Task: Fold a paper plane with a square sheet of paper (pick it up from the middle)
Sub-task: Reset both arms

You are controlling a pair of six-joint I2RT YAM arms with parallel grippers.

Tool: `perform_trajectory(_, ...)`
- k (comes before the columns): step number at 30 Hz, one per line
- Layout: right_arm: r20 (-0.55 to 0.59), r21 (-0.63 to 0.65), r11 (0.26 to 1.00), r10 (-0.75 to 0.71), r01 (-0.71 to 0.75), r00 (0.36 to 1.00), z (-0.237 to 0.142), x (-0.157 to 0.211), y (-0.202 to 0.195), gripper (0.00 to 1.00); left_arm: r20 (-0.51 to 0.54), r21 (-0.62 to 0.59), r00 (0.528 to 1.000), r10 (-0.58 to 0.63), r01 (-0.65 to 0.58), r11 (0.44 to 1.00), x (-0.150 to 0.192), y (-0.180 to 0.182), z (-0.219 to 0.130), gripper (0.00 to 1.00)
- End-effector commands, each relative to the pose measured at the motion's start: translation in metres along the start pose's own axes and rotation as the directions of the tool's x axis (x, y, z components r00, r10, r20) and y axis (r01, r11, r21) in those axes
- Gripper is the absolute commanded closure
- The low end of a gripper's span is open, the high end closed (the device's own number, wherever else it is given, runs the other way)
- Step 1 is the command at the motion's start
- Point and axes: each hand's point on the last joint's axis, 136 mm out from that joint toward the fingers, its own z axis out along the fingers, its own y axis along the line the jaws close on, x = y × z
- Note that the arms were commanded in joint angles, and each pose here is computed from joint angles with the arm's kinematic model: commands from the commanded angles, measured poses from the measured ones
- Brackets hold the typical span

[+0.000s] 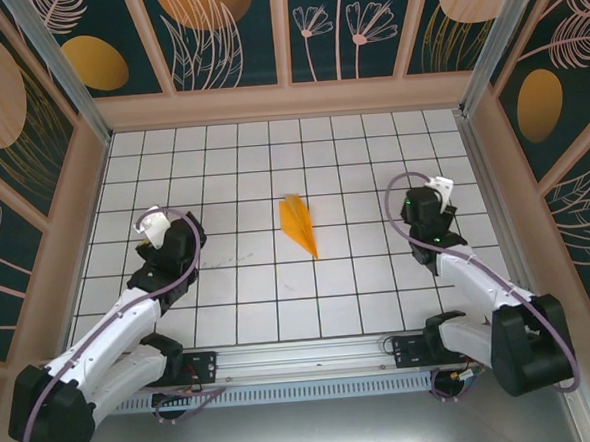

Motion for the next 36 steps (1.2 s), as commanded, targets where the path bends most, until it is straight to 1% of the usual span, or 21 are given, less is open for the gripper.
perform_trajectory(1, 0.164, -0.139, 0.989, 0.067, -0.044, 0.984, 0.01, -0.026, 0.008, 0.3, 0.152, -0.111, 0.98, 0.126, -0.11, 0.988, -0.025, 0.019, 0.01, 0.07)
perform_trajectory(2, 0.179, -0.163, 0.986, 0.072, -0.042, 0.981, 0.011, -0.025, 0.01, 0.3, 0.188, -0.114, 0.972, 0.141, -0.121, 0.986, -0.027, 0.021, 0.013, 0.06)
perform_trajectory(4, 0.218, -0.207, 0.978, 0.026, 0.02, 0.976, 0.012, -0.025, 0.019, 0.3, 0.236, -0.098, 0.959, 0.158, -0.138, 0.986, -0.022, 0.027, 0.02, 0.05)
perform_trajectory(6, 0.244, -0.21, 0.976, 0.0, 0.053, 0.97, 0.019, -0.022, 0.021, 0.3, 0.263, -0.066, 0.949, 0.173, -0.161, 0.985, -0.018, 0.025, 0.027, 0.02)
perform_trajectory(10, 0.265, -0.285, 0.954, -0.016, 0.094, 0.964, 0.029, -0.021, 0.037, 0.31, 0.312, -0.019, 0.921, 0.231, -0.237, 0.971, -0.006, 0.016, 0.038, 0.02)
perform_trajectory(12, 0.324, -0.322, 0.937, -0.027, 0.137, 0.946, 0.024, -0.026, 0.045, 0.31, 0.335, 0.0, 0.914, 0.23, -0.244, 0.97, -0.009, 0.009, 0.041, 0.01)
perform_trajectory(13, 0.356, -0.348, 0.925, -0.018, 0.15, 0.934, 0.02, -0.027, 0.047, 0.31, 0.376, 0.043, 0.903, 0.207, -0.24, 0.97, -0.014, 0.004, 0.038, 0.01)
perform_trajectory(15, 0.37, -0.36, 0.922, -0.001, 0.144, 0.929, 0.022, -0.023, 0.045, 0.32, 0.445, 0.098, 0.887, 0.124, -0.186, 0.978, -0.023, 0.005, 0.031, 0.01)
perform_trajectory(16, 0.364, -0.355, 0.927, 0.018, 0.121, 0.931, 0.023, -0.021, 0.039, 0.31, 0.451, 0.129, 0.886, 0.11, -0.187, 0.974, -0.025, 0.002, 0.033, 0.01)
perform_trajectory(19, 0.375, -0.4, 0.905, 0.018, 0.144, 0.927, 0.019, -0.014, 0.042, 0.32, 0.446, 0.187, 0.878, 0.176, -0.283, 0.941, -0.019, -0.018, 0.042, 0.01)
perform_trajectory(20, 0.389, -0.396, 0.907, 0.025, 0.143, 0.921, 0.019, -0.015, 0.041, 0.31, 0.463, 0.194, 0.869, 0.176, -0.293, 0.936, -0.018, -0.019, 0.041, 0.01)
perform_trajectory(21, 0.368, -0.394, 0.909, 0.021, 0.135, 0.93, 0.022, -0.013, 0.041, 0.31, 0.49, 0.188, 0.858, 0.154, -0.276, 0.943, -0.02, -0.015, 0.04, 0.01)
perform_trajectory(22, 0.357, -0.393, 0.91, 0.021, 0.13, 0.934, 0.025, -0.013, 0.042, 0.31, 0.491, 0.181, 0.861, 0.135, -0.252, 0.951, -0.02, -0.009, 0.04, 0.01)
perform_trajectory(24, 0.339, -0.358, 0.93, 0.045, 0.085, 0.94, 0.032, -0.015, 0.034, 0.29, 0.457, 0.234, 0.881, 0.121, -0.251, 0.939, -0.014, -0.007, 0.044, 0.01)
perform_trajectory(25, 0.333, -0.359, 0.93, 0.053, 0.075, 0.941, 0.034, -0.016, 0.032, 0.16, 0.439, 0.239, 0.891, 0.117, -0.241, 0.941, -0.01, -0.006, 0.05, 0.01)
perform_trajectory(26, 0.327, -0.36, 0.93, 0.057, 0.069, 0.943, 0.036, -0.016, 0.031, 0.03, 0.45, 0.219, 0.888, 0.101, -0.219, 0.951, -0.015, -0.004, 0.058, 0.01)
perform_trajectory(27, 0.33, -0.359, 0.931, 0.056, 0.07, 0.942, 0.035, -0.016, 0.031, 0.01, 0.389, 0.165, 0.913, 0.122, -0.199, 0.966, -0.012, -0.001, 0.075, 0.01)
perform_trajectory(28, 0.329, -0.358, 0.931, 0.055, 0.071, 0.943, 0.035, -0.016, 0.031, 0.01, 0.326, 0.19, 0.937, 0.124, -0.194, 0.963, -0.009, -0.005, 0.086, 0.01)
perform_trajectory(29, 0.332, -0.354, 0.933, 0.055, 0.07, 0.942, 0.035, -0.016, 0.03, 0.01, 0.344, 0.207, 0.936, 0.078, -0.156, 0.966, -0.015, 0.002, 0.088, 0.01)
perform_trajectory(31, 0.336, -0.334, 0.941, 0.061, 0.058, 0.94, 0.035, -0.017, 0.027, 0.01, 0.337, 0.202, 0.938, 0.08, -0.155, 0.967, -0.015, 0.003, 0.088, 0.01)
perform_trajectory(36, 0.337, -0.335, 0.94, 0.057, 0.064, 0.94, 0.035, -0.016, 0.028, 0.01, 0.342, 0.202, 0.936, 0.082, -0.158, 0.967, -0.015, 0.004, 0.086, 0.01)
